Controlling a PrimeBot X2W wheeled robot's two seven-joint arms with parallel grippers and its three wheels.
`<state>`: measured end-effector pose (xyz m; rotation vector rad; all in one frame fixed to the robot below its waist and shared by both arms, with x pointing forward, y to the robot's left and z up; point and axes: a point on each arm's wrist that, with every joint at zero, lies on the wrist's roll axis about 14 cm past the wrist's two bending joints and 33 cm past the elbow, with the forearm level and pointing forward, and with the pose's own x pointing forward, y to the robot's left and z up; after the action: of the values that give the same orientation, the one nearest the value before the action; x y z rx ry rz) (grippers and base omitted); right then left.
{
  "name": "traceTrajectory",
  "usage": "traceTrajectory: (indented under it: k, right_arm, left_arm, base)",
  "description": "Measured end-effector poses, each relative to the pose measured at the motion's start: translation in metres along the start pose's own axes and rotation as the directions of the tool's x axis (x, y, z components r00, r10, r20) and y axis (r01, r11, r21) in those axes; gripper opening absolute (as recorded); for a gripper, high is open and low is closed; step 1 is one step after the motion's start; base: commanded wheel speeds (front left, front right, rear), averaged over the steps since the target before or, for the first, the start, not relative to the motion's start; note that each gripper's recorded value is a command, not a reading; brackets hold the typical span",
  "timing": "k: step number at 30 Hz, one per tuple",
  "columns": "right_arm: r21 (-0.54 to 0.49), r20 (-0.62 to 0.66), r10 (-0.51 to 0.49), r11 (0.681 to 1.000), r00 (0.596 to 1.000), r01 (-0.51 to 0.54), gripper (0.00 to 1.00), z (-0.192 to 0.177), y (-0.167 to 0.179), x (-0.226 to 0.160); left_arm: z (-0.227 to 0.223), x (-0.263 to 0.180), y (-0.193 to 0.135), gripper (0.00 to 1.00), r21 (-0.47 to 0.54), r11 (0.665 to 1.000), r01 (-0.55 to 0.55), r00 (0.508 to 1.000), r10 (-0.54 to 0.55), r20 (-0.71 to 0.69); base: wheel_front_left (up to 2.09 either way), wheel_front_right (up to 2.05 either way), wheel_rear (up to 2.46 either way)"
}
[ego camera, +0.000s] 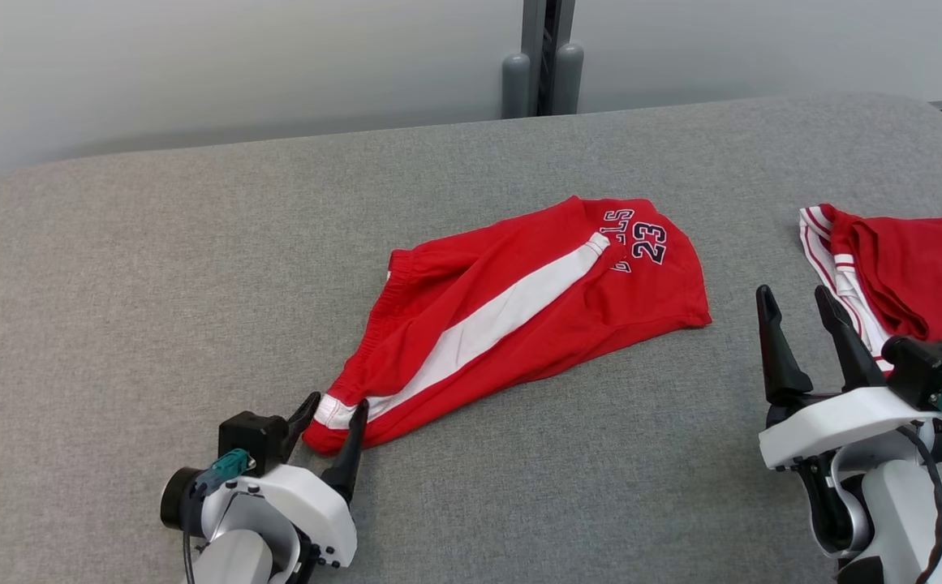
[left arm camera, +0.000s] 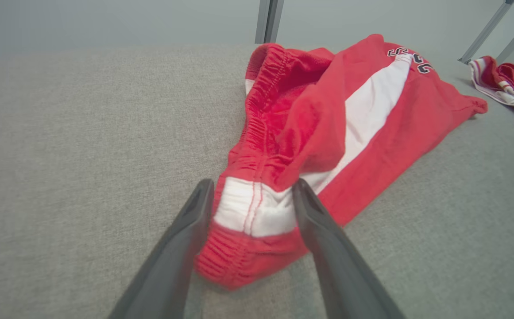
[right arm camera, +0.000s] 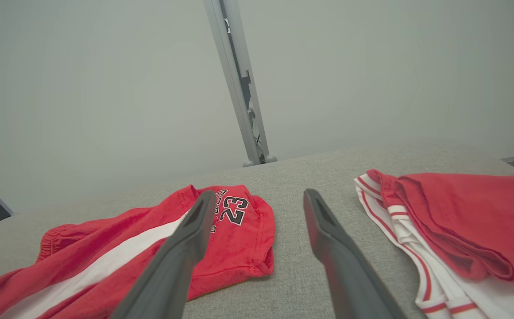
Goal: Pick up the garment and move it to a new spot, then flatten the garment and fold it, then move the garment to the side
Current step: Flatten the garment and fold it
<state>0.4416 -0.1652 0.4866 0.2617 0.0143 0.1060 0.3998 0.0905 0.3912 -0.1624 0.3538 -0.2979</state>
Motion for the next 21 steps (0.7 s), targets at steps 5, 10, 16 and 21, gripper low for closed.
traceTrajectory:
  k: [5, 10, 16, 21]
  right_arm:
    - [0.004, -0.007, 0.000, 1.000, 1.000, 0.000, 1.00, -0.003, 0.001, 0.001]
    - [0.005, -0.022, 0.013, 1.000, 1.000, -0.013, 1.00, -0.008, 0.007, 0.003]
    - [-0.008, -0.074, 0.110, 0.994, 0.991, -0.111, 1.00, -0.015, 0.039, 0.016]
    - [-0.038, -0.158, 0.200, 0.977, 0.967, -0.209, 1.00, -0.020, 0.066, 0.037]
  left_arm:
    - [0.007, 0.001, 0.000, 0.00, -0.011, 1.000, 0.001, 1.000, -0.001, 0.022]
    - [0.019, -0.002, 0.002, 0.00, -0.021, 1.000, -0.006, 0.998, 0.008, 0.068]
    - [0.028, -0.012, 0.002, 0.00, -0.038, 0.999, -0.005, 0.994, 0.009, 0.110]
    - [0.034, -0.020, 0.003, 0.00, -0.047, 0.999, -0.010, 0.990, 0.016, 0.137]
  base:
    - [0.00, 0.00, 0.00]
    - [0.00, 0.00, 0.00]
    - [0.00, 0.00, 0.00]
    - [0.00, 0.00, 0.00]
